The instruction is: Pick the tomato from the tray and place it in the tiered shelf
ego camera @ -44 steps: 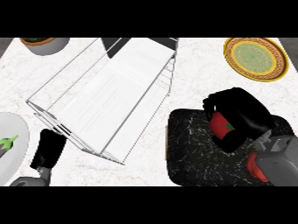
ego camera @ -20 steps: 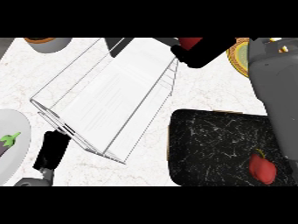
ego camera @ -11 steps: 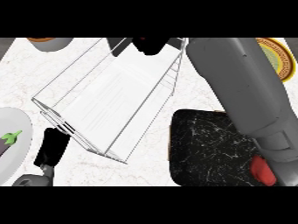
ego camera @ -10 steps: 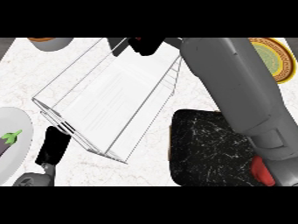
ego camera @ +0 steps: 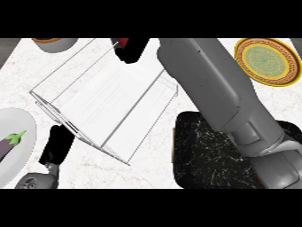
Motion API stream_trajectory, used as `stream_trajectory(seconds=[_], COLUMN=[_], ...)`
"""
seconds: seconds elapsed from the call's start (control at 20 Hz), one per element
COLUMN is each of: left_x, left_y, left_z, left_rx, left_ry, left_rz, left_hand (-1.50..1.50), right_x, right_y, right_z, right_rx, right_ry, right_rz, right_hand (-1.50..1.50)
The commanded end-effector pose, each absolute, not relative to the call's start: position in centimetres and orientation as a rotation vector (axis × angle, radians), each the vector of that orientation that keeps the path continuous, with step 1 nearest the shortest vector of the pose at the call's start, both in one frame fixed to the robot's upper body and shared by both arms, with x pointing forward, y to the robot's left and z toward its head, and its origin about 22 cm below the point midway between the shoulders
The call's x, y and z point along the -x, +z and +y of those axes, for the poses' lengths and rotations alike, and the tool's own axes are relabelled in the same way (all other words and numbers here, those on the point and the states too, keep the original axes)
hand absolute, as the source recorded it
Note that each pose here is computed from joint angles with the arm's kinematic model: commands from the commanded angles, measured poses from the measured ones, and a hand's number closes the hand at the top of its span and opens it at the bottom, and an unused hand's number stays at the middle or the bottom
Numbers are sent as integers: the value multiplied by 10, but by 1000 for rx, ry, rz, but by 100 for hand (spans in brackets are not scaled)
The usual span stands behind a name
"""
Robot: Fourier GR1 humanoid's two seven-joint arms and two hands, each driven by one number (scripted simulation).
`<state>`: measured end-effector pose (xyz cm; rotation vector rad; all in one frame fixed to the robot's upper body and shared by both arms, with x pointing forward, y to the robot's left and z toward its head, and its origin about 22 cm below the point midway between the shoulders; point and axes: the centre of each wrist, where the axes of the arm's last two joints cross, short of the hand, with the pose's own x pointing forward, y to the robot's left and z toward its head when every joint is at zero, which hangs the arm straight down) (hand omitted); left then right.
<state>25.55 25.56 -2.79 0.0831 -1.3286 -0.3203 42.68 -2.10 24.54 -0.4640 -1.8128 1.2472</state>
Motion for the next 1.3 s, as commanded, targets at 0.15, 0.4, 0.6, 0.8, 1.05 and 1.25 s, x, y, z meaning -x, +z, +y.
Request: stream_trajectory(seconds=[0.15,0.4,0.6,0.8,1.05,1.25], left_x=[-265,-261,-260,-259,-252,-245], left_y=[-23,-22,-29,-27,-32,-35], left_z=[248,252,242,254,266,263], left_rx=[-56,-33,-58,-100,-97,-112], left_ry=[-385,-378,-374,-327,-312,-309], left_rz=[-1358,-1341,-1335,-1337,-1309,-1313], left_hand=[0,0,0,0,0,0], right_x=[-442,-447,-448,-450,-466,-474], right_y=[190,198,206,217,239,229], right_z=[-43,-51,-53,-57,-117,-198], right_rx=[-65,-251,-262,-204,-45,43], right_ry=[941,725,519,298,85,34], right_rz=[-1556,-1565,-1664,-1736,-1783,-1709], right_hand=[-150,-150,-150,-150,-150,-150])
